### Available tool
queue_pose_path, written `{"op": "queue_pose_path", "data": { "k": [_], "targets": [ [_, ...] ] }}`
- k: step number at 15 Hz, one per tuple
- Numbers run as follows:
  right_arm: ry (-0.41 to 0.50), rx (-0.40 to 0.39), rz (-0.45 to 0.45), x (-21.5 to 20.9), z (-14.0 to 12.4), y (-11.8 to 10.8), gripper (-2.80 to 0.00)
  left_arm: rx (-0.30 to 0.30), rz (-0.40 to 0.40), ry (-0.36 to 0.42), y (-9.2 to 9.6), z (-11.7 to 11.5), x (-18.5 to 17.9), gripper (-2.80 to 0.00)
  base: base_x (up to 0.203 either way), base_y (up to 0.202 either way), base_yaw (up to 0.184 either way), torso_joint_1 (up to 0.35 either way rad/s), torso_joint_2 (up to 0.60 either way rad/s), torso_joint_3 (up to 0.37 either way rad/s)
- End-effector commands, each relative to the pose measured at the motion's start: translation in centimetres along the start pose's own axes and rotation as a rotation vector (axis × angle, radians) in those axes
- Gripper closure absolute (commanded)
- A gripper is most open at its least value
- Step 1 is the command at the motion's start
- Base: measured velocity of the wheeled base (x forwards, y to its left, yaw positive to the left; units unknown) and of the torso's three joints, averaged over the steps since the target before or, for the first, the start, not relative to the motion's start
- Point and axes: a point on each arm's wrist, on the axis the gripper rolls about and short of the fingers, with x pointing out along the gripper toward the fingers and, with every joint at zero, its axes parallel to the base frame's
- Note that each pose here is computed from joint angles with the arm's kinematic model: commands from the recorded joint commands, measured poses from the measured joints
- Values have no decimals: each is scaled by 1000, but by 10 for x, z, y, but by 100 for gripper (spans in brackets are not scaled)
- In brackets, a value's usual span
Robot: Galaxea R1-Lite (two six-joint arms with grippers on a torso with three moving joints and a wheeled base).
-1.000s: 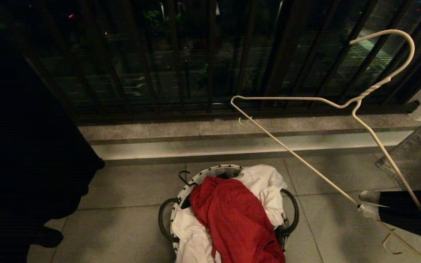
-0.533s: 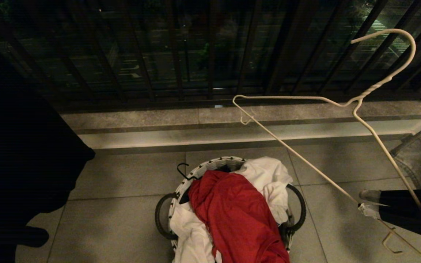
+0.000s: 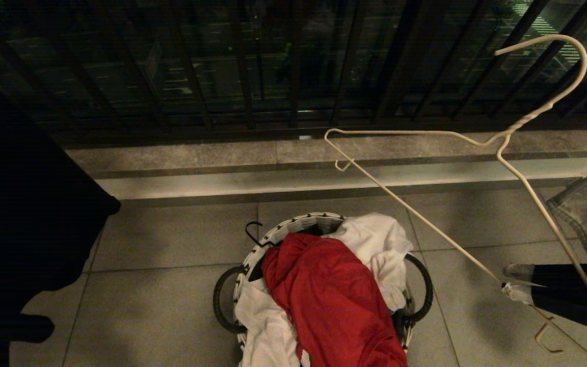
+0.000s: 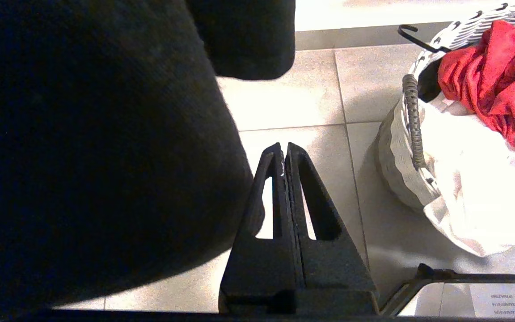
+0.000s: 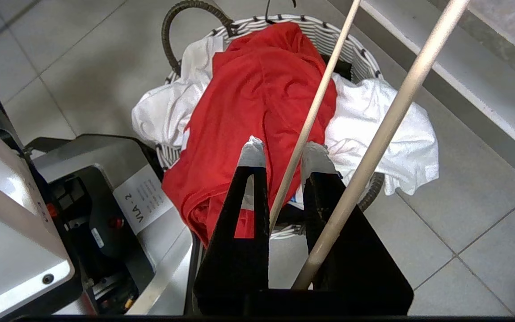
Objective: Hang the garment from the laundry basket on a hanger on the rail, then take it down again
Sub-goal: Pick up clothes from the basket
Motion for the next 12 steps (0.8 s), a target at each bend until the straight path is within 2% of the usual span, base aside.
{"op": "queue_pose_path", "data": {
  "k": [1, 6, 12],
  "targets": [
    [-11, -10, -2, -3, 1, 2, 0, 0, 0, 1, 0, 0, 0, 0, 0, 0, 0, 0, 0, 0],
    [-16, -28, -40, -8, 4, 4, 0, 0, 0, 1, 0, 0, 0, 0, 0, 0, 0, 0, 0, 0],
    [-18, -30, -41, -9, 4, 4, 0, 15, -2, -1, 0, 1, 0, 0, 0, 0, 0, 0, 0, 0]
  ]
}}
